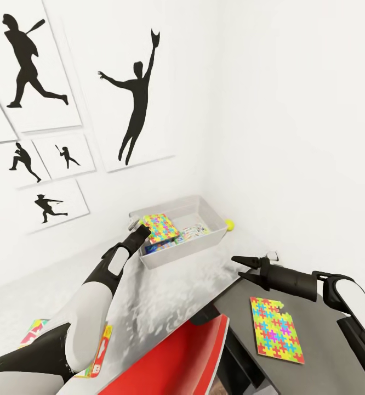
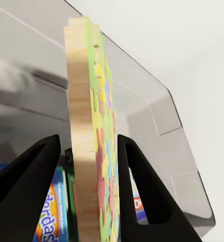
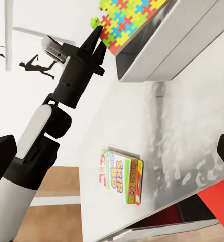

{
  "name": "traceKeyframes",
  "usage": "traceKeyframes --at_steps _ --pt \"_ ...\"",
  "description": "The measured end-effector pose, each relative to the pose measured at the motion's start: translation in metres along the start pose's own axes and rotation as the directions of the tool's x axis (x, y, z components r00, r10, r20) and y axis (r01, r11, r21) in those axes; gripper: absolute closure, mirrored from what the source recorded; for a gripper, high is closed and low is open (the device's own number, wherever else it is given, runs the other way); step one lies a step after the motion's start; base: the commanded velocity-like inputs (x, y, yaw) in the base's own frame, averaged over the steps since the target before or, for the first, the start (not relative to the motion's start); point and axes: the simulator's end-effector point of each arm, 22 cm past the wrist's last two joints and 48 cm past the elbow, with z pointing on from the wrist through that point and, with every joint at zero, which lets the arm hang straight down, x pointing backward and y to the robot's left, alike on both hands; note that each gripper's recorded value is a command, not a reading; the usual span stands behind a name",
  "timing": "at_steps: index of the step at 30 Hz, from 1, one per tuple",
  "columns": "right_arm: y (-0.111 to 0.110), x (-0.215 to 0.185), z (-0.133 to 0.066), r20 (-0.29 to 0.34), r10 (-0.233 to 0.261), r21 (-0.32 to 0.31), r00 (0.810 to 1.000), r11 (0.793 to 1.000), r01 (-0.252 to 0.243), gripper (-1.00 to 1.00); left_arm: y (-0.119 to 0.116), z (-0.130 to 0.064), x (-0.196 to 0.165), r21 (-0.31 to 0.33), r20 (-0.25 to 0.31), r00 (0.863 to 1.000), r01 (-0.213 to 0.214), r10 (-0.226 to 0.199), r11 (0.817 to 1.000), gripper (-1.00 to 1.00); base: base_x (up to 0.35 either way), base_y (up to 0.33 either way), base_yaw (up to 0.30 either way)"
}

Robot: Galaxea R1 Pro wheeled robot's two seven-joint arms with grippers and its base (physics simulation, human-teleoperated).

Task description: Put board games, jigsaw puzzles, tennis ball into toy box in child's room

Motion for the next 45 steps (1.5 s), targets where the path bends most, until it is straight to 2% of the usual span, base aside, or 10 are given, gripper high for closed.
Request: traceKeyframes --at_steps 20,21,41,45 --pt "-0.003 0.001 0.001 -0.003 0.006 0.003 1.000 1.000 -0.006 -1.00 0.002 0.002 0.004 -0.001 -0.009 1.000 -0.008 0.008 1.000 1.00 0.000 0.000 0.000" --pt "-0.003 0.001 0.001 -0.003 0.006 0.003 1.000 1.000 -0.006 -1.00 0.001 0.002 0.005 0.000 -0.010 1.000 -0.010 0.010 1.000 -1.00 0.000 0.000 0.000" --pt "-0.003 0.001 0.001 -0.003 0.006 0.003 1.000 1.000 -0.006 -1.00 0.000 0.002 0.005 0.002 -0.014 1.000 -0.017 0.017 1.000 -1.00 0.000 0.000 0.000" --pt "-0.003 0.001 0.001 -0.002 0.006 0.002 1.000 1.000 -0.006 -1.00 -0.003 0.001 -0.004 0.012 -0.007 1.000 -0.017 0.017 1.000 -1.00 0.000 0.000 0.000"
